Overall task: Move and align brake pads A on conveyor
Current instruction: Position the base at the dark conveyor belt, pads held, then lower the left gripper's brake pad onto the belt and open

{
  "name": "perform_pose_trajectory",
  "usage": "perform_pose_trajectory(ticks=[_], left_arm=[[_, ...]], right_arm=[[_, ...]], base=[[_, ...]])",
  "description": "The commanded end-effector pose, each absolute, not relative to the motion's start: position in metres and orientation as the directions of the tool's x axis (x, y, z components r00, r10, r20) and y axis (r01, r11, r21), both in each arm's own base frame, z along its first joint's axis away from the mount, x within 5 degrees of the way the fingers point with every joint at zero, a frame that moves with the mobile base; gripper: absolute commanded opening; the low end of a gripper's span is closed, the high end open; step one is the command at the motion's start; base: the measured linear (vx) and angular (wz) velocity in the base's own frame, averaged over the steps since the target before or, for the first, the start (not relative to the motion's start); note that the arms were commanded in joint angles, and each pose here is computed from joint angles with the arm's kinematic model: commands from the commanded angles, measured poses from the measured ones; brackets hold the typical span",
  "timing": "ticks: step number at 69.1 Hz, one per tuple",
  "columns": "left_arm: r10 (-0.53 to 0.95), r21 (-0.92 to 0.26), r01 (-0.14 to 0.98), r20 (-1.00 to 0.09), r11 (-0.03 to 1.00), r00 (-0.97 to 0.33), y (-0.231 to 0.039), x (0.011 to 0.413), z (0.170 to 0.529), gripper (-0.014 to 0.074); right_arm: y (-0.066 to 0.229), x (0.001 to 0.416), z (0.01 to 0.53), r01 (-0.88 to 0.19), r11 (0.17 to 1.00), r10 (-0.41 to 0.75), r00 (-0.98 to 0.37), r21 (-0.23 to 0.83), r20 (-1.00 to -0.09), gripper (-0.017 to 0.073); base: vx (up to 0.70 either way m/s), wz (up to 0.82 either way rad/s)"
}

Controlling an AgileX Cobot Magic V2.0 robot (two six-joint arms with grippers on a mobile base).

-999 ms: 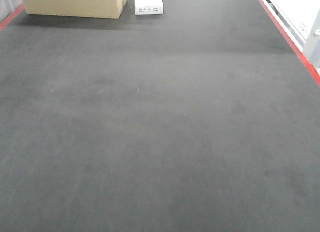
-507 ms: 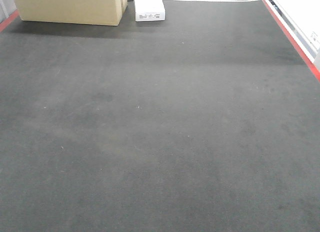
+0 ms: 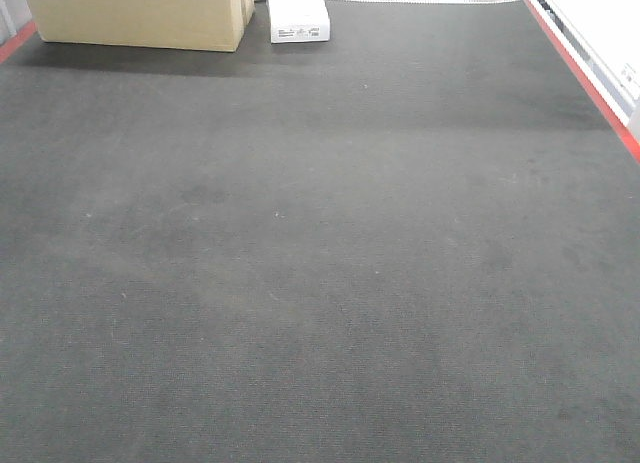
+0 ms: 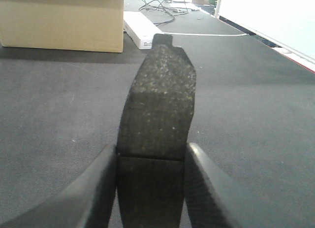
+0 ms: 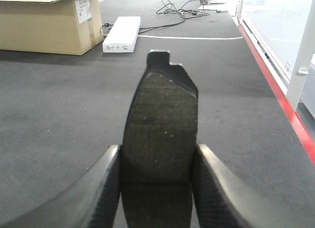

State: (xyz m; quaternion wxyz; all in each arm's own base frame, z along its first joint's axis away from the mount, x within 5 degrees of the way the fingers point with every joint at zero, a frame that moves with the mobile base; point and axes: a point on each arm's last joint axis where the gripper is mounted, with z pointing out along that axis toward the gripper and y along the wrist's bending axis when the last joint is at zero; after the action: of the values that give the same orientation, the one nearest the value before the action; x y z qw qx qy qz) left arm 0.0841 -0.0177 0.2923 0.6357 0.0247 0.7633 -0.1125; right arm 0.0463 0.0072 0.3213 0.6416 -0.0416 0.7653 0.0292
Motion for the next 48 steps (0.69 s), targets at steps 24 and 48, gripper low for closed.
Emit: perform_pose_trajectory(ticks=[24, 48], left_arm=[[-0.136, -0.149, 0.198, -0.988, 0.969, -0.079, -0.0182, 0.0858, 0.3101, -0.0006], [-0.162, -0.182, 0.188, -0.98, 0.965, -0.116, -0.0186, 0.088, 0.3129, -0.0006]], right_arm=[[0.0061, 0.0468, 0.3385, -0.087, 0.996, -0.028, -0.059, -0.023, -0.998, -0.001], [0.0061, 0.0468, 0.3385, -0.087, 0.996, -0.028, -0.059, -0.023, -0.998, -0.001]], base=[[0.0, 0.0], [0.0, 0.0]])
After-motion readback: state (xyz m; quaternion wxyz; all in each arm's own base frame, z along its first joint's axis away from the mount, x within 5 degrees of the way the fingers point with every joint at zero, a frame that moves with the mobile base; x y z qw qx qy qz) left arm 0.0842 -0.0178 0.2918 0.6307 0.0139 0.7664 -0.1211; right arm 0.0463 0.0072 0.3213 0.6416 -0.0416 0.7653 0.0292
